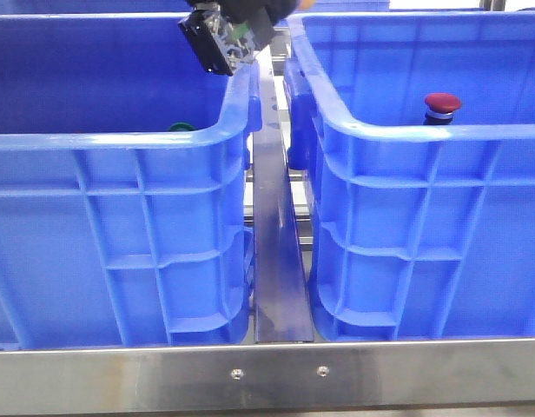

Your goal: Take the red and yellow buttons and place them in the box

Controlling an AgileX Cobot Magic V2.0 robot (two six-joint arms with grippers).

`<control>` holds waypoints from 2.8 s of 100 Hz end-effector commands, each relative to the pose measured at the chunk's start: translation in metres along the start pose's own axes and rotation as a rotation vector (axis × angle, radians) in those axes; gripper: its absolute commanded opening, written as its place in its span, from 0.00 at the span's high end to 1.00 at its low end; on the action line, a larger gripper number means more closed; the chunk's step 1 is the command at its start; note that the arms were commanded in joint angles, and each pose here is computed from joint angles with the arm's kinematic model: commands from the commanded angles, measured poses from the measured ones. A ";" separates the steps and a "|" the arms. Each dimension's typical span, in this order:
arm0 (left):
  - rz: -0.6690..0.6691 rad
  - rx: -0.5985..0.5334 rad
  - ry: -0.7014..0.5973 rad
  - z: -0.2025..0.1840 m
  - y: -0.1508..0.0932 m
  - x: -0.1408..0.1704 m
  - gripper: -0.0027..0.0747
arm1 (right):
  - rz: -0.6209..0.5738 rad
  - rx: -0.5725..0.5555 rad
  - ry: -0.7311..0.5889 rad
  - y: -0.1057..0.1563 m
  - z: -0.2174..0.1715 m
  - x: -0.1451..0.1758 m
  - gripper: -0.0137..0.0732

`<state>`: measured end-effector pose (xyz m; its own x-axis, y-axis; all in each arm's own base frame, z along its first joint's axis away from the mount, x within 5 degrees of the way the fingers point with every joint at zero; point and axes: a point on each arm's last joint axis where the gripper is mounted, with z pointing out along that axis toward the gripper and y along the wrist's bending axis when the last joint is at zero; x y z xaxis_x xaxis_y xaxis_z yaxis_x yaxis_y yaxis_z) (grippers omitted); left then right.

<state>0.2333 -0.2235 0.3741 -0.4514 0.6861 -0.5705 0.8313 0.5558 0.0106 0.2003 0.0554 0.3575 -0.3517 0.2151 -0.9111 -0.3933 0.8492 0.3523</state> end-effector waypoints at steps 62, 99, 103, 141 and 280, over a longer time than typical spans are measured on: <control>0.003 -0.007 -0.129 -0.024 -0.005 -0.010 0.86 | 0.425 -0.447 0.436 0.026 0.086 -0.006 0.10; 0.003 -0.007 -0.129 -0.024 -0.005 -0.010 0.86 | 0.408 -0.417 0.419 0.035 0.099 0.001 0.25; 0.003 -0.007 -0.129 -0.024 -0.005 -0.010 0.86 | 0.408 -0.417 0.419 0.035 0.099 0.001 0.31; 0.020 -0.005 -0.130 -0.024 -0.005 -0.010 0.42 | 0.410 -0.417 0.417 0.035 0.099 0.001 0.54; 0.019 0.016 -0.078 -0.023 -0.007 -0.005 0.34 | -0.260 0.760 0.046 -0.134 0.110 0.003 0.54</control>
<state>0.2311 -0.2230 0.3729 -0.4476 0.7035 -0.5521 0.8424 0.5389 0.0038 0.3346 0.0023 0.2628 -0.4397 -0.0037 -0.8982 0.1580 0.9841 -0.0814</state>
